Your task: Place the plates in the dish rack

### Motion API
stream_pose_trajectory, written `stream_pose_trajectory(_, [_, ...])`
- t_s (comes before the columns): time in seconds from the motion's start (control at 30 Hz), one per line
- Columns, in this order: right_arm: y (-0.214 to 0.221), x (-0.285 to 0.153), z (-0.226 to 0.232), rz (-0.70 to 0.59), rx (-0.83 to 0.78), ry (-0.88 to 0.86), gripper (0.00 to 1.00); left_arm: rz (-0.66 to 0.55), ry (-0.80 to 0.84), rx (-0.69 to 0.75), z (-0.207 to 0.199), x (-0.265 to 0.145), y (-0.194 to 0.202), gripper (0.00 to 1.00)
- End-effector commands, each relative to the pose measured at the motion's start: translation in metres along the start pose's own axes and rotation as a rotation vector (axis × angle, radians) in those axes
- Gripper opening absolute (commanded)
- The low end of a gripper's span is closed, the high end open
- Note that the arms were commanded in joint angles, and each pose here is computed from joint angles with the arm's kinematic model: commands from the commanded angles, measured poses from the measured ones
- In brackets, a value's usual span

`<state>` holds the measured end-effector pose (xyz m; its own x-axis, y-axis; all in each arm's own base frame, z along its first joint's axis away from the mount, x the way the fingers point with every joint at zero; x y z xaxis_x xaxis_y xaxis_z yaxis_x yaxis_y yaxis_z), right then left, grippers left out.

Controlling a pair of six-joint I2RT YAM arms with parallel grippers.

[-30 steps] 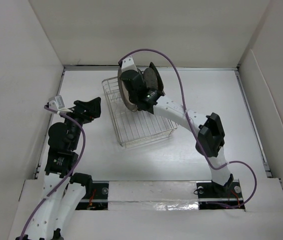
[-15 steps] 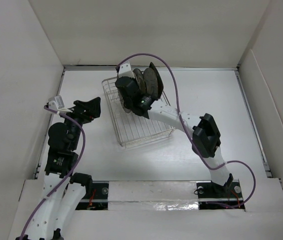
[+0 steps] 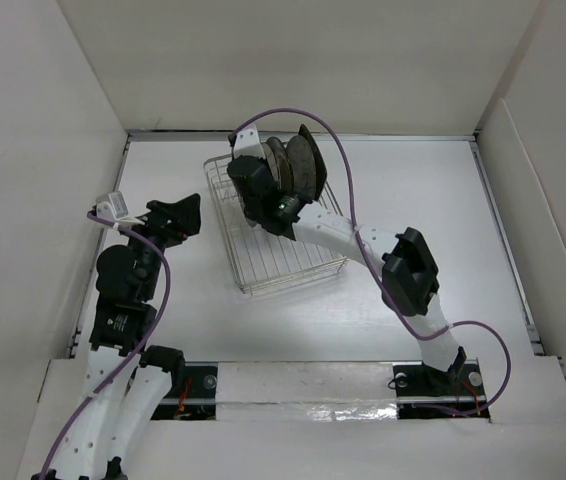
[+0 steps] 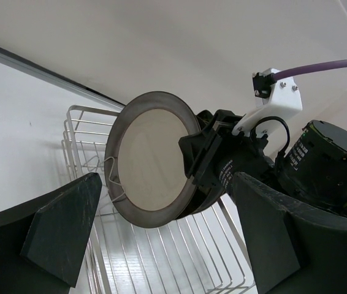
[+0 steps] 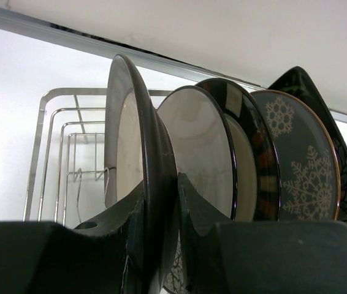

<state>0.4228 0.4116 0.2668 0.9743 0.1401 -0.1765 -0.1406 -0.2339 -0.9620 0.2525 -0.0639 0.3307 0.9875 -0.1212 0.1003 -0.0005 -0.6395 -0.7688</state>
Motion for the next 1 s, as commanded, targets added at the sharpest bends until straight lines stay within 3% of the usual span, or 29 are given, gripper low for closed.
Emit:
stream_pose_trajectory(0.0, [-0.019,-0.007,0.02,-0.05,0.107,-0.072,0.27,-0.043,0.047,-0.001,-0.013,-0.001,-0.013,0.86])
stream_pose_trajectory(0.37, [-0.013,-0.007,0.035,0.0,0.169,-0.138,0.32,-0.038,0.024,0.003,-0.009,0.001,-0.011,0.86])
stream_pose_trajectory(0.5, [-0.007,-0.007,0.041,0.03,0.223,-0.18,0.43,-0.046,0.031,0.0,-0.011,-0.001,-0.014,0.87])
stream_pose_trajectory(0.67, [-0.01,-0.011,0.037,0.019,0.258,-0.179,0.46,-0.045,0.04,0.0,-0.012,-0.001,-0.013,0.86])
stream_pose_trajectory(0.87, [-0.049,-0.029,0.012,-0.072,0.32,-0.195,0.69,-0.048,0.031,0.002,-0.011,-0.001,-0.014,0.87])
stream_pose_trajectory(0.97, [-0.075,-0.053,-0.003,-0.149,0.376,-0.254,0.9,-0.053,0.005,0.013,-0.007,0.001,-0.015,0.87])
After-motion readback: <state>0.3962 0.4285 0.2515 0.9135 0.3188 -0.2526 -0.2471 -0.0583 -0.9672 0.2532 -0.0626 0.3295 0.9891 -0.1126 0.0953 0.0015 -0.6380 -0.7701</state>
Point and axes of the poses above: each gripper's point midway between its finger pads, its own x axis out along the fingers, its own z axis along the line the jaws close on, y = z × x, the point moved 2 cm from there along -x, back along the fingers, and after that the axes turned 3 degrees about -x, right-handed, at the moved point
